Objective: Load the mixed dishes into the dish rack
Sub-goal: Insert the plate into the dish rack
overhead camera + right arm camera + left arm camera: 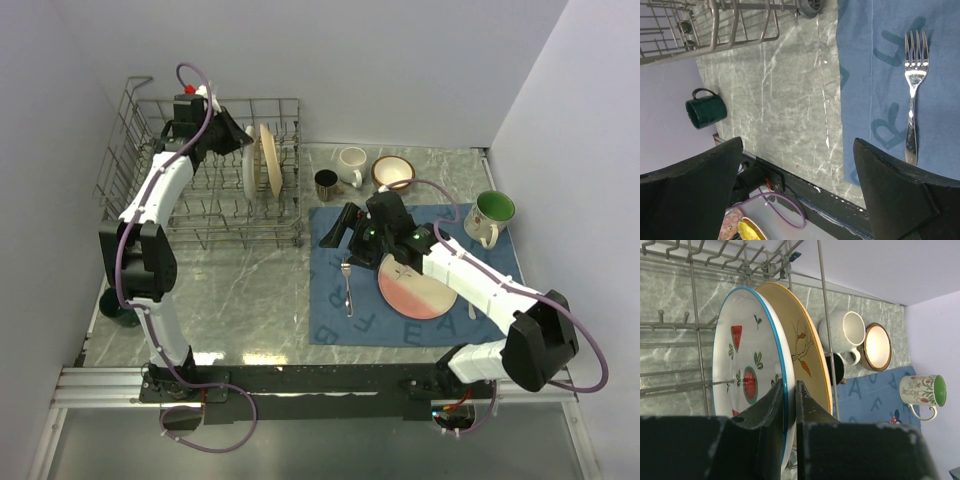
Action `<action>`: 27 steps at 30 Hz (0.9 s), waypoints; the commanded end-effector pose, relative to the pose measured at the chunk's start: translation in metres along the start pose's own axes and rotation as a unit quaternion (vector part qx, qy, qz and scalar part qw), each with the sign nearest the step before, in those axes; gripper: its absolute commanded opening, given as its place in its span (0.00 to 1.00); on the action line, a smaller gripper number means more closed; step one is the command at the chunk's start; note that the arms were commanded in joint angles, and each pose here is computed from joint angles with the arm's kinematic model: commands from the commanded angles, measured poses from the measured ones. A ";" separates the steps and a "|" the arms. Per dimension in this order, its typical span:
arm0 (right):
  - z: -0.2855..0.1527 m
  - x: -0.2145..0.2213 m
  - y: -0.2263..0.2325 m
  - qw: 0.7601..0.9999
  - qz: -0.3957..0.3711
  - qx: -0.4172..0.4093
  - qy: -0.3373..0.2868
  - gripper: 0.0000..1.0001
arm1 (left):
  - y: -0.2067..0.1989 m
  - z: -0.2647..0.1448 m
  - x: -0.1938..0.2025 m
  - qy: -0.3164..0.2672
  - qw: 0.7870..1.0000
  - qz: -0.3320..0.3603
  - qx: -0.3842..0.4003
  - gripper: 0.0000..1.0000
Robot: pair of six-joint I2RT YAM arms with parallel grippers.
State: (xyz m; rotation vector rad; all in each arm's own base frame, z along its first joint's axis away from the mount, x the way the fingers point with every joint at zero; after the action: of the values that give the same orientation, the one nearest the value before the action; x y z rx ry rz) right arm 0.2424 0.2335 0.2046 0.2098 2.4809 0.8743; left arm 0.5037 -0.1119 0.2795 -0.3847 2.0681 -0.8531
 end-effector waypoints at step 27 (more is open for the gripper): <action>-0.006 -0.018 0.019 1.000 0.019 -0.009 -0.013 1.00 | -0.035 0.039 -0.022 -0.070 0.993 -0.069 0.058 0.01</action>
State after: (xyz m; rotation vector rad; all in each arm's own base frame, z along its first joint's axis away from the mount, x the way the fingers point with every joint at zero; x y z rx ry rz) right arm 0.2488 0.2390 0.2071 0.2630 2.5076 0.8749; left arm 0.5371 -0.1187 0.2769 -0.5532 1.9435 -0.9096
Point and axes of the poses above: each gripper's point midway between its finger pads, its own z axis out along the fingers, its own y axis along the line the jaws close on, x = y × z, the point moved 5 cm from there along -z, back along the fingers, and after that the axes turned 9 degrees about -z, right-handed, at the moved point
